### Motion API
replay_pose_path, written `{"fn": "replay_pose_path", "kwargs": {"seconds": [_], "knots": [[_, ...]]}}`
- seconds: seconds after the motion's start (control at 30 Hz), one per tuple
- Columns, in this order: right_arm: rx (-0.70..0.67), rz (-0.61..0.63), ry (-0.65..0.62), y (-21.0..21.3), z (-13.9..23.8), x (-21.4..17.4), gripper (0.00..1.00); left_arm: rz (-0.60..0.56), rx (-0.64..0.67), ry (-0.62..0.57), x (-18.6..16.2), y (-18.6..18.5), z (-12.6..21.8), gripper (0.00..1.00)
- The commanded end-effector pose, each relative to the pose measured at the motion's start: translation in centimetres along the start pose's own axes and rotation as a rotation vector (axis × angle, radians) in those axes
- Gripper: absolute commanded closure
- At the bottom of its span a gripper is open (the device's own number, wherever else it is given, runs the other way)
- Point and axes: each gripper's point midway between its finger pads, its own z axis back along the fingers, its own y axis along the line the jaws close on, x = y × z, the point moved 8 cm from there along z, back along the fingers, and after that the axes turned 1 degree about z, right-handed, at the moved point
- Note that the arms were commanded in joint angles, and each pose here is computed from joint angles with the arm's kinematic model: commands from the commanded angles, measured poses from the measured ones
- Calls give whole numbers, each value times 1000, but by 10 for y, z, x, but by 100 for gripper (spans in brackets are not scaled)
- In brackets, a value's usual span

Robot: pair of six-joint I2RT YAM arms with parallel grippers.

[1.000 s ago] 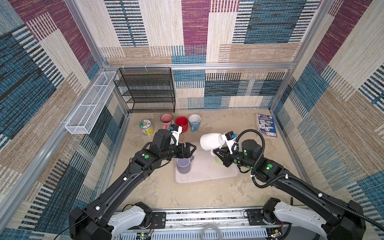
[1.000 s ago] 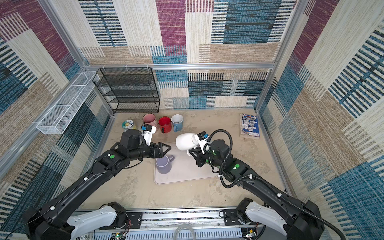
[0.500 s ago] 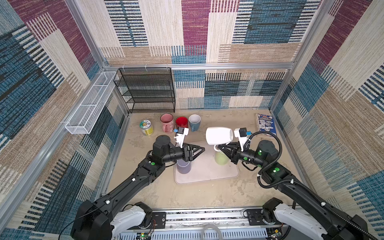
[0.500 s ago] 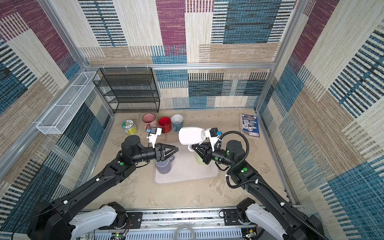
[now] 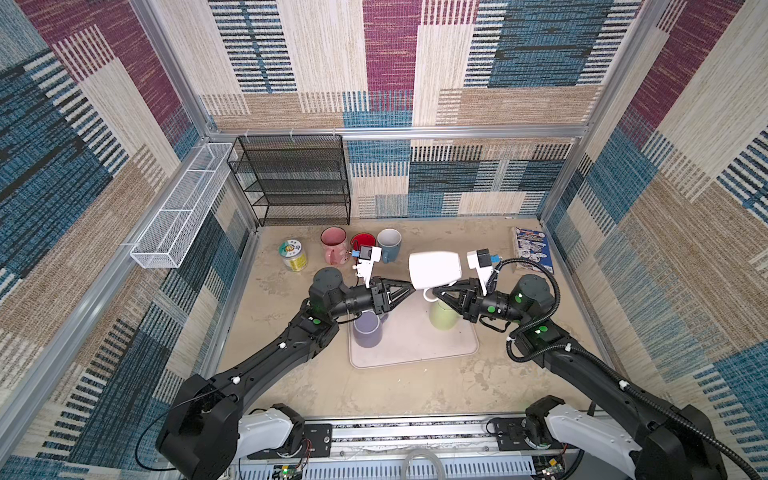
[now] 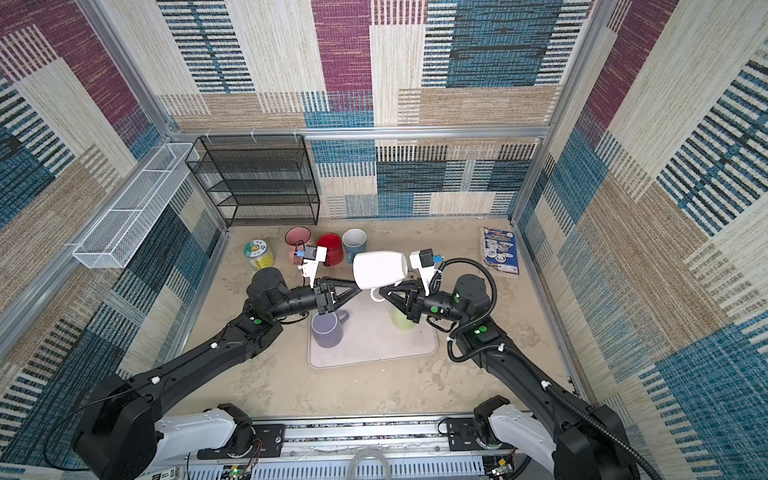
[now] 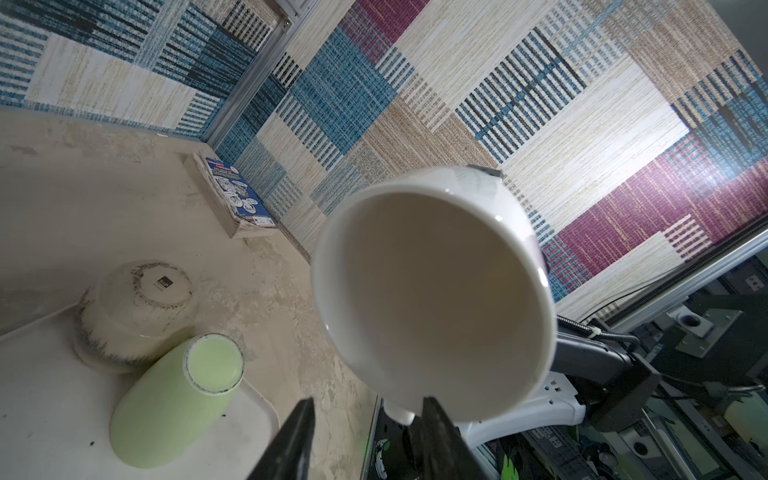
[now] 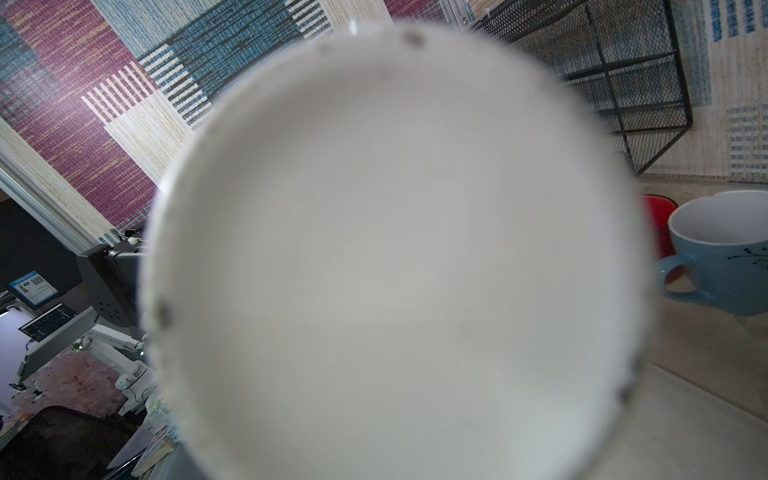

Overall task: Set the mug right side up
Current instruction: 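Insert the left gripper into the white mug opening and grasp its rim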

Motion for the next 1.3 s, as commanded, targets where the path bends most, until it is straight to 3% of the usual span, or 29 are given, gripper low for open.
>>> {"fn": "replay_pose_path", "kwargs": {"seconds": [0.0,0.4,1.27], "knots": [[76,65,-44,11,-2,14,100,-56,-58,-23,6,-12,-1,53],[98,44,-56,2,-11,24,100,-78,-35,-6,-3,-8,-6,41],[212,-17,48,-5,-20,12,100,-77,-106,1,15,-6,-31,75]]}}
